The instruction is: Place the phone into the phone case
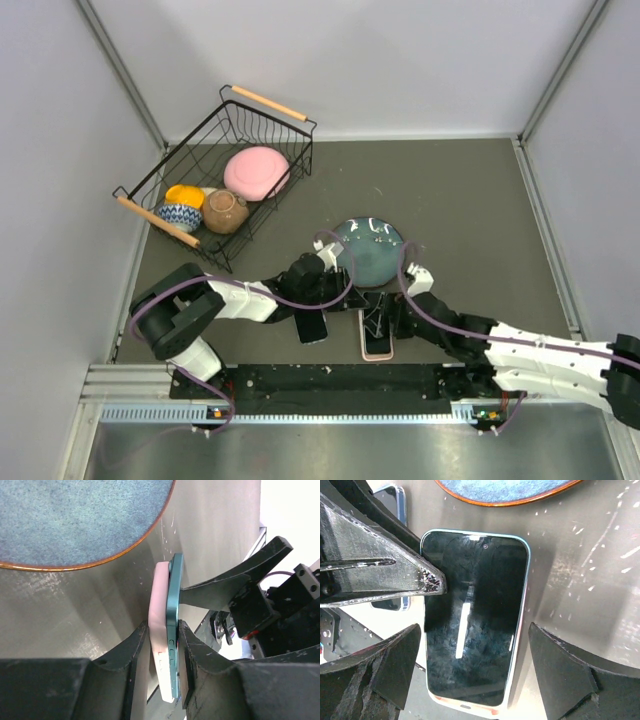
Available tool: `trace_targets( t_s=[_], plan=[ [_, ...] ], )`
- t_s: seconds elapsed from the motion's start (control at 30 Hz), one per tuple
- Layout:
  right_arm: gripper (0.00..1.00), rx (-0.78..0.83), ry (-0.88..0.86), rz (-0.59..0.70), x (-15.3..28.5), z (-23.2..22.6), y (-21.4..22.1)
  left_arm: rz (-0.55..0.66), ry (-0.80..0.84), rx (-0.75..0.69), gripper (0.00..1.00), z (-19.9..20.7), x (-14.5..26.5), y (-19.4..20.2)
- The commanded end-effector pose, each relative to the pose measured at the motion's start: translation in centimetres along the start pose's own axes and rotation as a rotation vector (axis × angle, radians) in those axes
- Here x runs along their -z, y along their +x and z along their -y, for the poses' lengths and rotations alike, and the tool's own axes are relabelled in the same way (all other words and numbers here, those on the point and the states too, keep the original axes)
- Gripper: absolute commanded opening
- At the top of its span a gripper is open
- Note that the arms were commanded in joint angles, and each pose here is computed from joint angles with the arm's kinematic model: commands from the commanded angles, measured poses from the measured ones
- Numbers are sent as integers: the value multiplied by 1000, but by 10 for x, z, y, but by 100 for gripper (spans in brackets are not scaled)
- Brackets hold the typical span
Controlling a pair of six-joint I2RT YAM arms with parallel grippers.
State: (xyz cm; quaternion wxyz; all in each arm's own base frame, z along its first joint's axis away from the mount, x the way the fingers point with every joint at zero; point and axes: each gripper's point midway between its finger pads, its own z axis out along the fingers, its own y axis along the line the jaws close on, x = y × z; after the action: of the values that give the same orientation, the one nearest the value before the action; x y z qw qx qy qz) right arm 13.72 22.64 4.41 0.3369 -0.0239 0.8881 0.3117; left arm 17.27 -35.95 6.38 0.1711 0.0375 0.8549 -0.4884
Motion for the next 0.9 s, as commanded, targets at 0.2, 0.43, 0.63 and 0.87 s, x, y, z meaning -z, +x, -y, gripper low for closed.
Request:
trace_targets(
  t_s=[0.2, 0.43, 0.63, 0.87],
  plan=[
    [77, -29, 137, 144, 37, 4, -54, -6, 108, -136, 18, 17, 3, 3],
    [53, -13, 217, 196, 31, 16, -100, -7, 137, -157, 20, 22, 3, 3],
    [49, 40, 200, 178, 10, 10, -121, -3, 158, -162, 27, 22, 4, 5],
    [48, 67, 168, 144, -10, 5, -118, -12, 201, -179, 31, 29, 6, 8]
  ],
)
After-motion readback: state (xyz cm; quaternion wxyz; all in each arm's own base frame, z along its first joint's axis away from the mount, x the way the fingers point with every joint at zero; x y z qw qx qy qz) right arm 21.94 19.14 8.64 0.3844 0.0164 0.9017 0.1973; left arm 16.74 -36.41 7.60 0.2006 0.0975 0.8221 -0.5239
